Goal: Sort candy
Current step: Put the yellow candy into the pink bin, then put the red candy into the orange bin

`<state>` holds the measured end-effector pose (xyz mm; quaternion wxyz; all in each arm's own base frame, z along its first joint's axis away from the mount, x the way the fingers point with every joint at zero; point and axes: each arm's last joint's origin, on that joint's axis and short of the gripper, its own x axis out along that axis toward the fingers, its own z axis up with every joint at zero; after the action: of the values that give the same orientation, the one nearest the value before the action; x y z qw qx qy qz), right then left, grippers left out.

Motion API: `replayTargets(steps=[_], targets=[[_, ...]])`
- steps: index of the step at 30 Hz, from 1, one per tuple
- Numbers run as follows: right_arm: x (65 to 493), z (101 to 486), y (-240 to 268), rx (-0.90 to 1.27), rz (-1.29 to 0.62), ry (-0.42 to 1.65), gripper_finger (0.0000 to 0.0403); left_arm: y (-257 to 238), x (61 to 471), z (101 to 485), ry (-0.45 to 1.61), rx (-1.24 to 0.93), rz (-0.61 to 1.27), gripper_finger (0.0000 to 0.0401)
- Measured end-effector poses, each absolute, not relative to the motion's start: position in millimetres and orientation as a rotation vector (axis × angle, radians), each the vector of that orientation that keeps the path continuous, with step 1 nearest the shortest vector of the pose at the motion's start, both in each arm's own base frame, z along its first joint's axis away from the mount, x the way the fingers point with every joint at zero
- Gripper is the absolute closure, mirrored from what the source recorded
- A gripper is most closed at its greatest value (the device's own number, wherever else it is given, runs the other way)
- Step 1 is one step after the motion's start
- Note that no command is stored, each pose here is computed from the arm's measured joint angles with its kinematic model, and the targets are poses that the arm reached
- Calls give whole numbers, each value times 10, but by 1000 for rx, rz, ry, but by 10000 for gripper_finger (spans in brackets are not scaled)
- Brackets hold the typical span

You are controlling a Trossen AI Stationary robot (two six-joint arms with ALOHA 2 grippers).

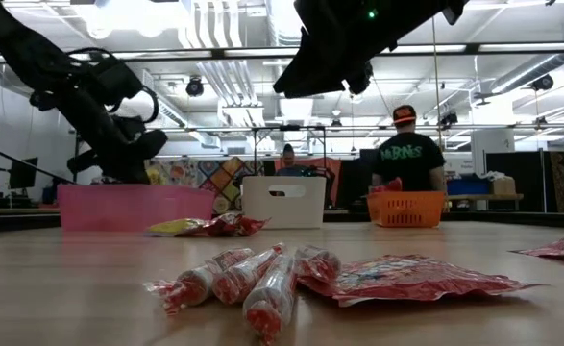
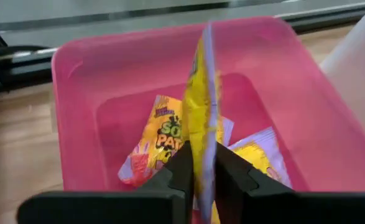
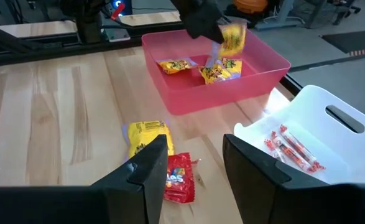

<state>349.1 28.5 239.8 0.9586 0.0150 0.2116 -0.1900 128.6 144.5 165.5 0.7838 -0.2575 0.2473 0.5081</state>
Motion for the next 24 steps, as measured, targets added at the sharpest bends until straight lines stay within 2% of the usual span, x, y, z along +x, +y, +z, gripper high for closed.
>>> replayTargets(steps=[10,24], targets=[[3489,2394,285,30,-385,430,254,1453,1293,1620,559,-554,1098,322],[3472,2355,283,57,-395,447,254,1336,1184,1804,544,-463,1067,314]])
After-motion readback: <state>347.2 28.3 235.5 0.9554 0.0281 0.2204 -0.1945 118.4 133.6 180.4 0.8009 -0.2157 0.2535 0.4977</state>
